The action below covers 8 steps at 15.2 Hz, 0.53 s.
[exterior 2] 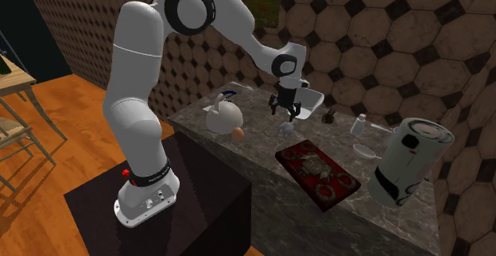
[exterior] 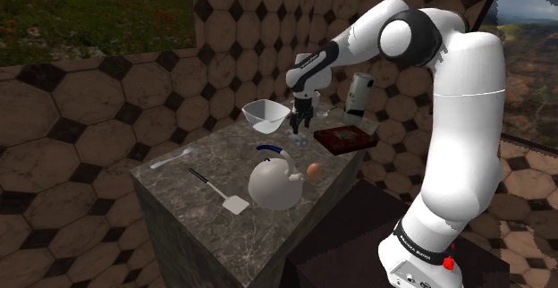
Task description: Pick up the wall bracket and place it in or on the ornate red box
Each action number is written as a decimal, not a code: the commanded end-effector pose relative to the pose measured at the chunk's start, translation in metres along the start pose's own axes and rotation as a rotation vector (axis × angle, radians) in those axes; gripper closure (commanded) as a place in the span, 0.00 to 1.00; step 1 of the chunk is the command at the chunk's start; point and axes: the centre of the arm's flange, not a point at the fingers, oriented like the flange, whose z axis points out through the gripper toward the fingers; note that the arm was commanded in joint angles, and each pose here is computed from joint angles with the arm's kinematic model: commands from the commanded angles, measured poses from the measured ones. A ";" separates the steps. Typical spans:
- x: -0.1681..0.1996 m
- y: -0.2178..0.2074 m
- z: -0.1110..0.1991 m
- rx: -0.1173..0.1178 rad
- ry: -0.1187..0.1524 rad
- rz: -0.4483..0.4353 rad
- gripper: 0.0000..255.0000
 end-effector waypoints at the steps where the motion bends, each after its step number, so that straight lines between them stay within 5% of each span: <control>1: 0.018 0.014 0.011 0.002 0.007 -0.001 0.00; 8: 0.039 0.027 0.045 0.003 0.013 -0.002 0.00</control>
